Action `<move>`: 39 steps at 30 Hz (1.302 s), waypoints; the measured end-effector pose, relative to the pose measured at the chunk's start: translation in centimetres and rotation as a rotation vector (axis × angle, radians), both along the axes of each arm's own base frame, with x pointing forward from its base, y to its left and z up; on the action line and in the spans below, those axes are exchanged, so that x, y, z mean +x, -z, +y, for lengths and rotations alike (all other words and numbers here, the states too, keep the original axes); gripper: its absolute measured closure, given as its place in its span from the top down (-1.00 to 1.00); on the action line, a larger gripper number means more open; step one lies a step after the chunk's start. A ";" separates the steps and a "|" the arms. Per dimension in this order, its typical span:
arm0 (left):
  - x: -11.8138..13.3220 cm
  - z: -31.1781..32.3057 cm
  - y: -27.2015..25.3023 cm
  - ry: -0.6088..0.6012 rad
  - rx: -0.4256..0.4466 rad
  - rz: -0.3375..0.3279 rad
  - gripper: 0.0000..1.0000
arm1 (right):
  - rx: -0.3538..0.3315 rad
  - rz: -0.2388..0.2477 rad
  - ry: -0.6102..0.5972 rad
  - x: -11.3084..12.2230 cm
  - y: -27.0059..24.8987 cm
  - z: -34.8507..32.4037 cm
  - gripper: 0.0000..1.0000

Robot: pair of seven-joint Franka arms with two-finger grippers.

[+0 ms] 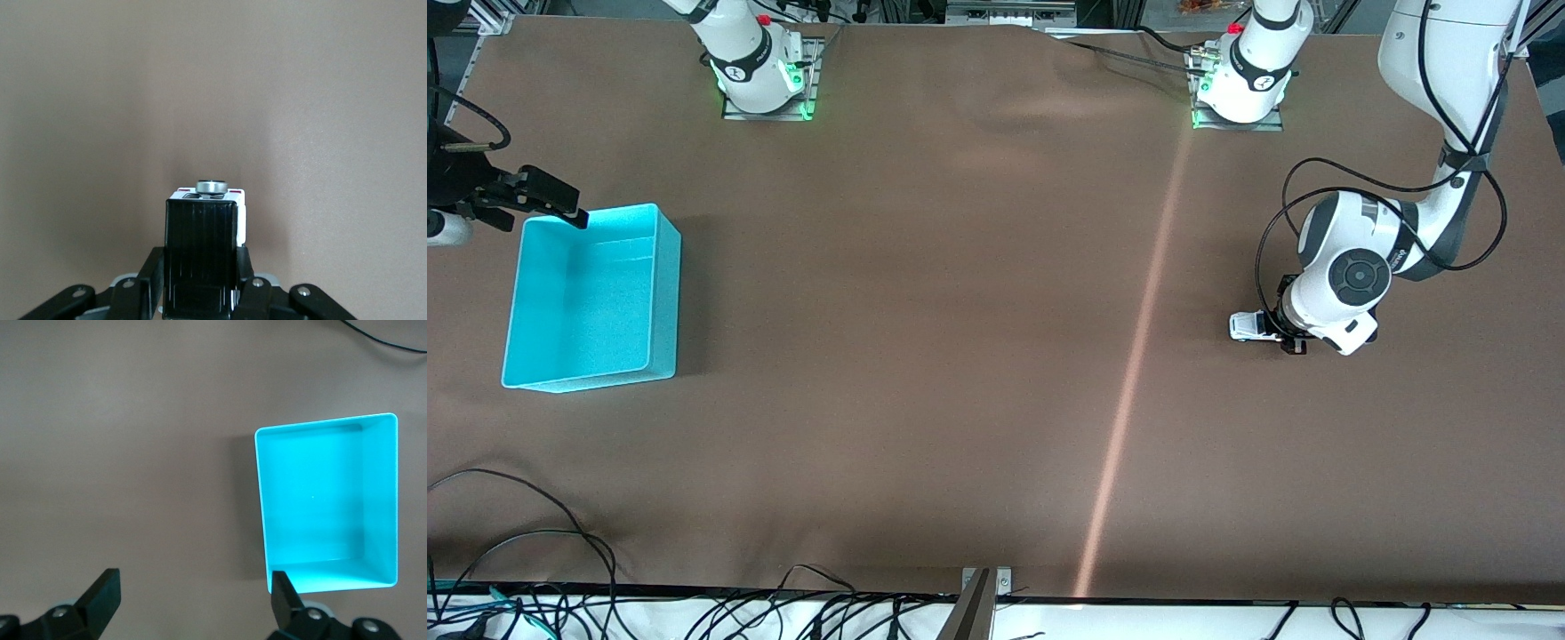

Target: Wind and store white jeep toy

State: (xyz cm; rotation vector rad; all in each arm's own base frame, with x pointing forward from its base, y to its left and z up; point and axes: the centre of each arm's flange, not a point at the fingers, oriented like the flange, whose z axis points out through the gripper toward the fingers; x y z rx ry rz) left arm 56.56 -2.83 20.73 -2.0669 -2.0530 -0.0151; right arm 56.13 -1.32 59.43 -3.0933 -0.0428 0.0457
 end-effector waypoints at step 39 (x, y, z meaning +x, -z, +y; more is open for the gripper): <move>3.4 4.1 -4.5 0.118 0.028 0.074 1.00 | 0.000 0.002 0.001 0.0 0.1 -0.1 1.00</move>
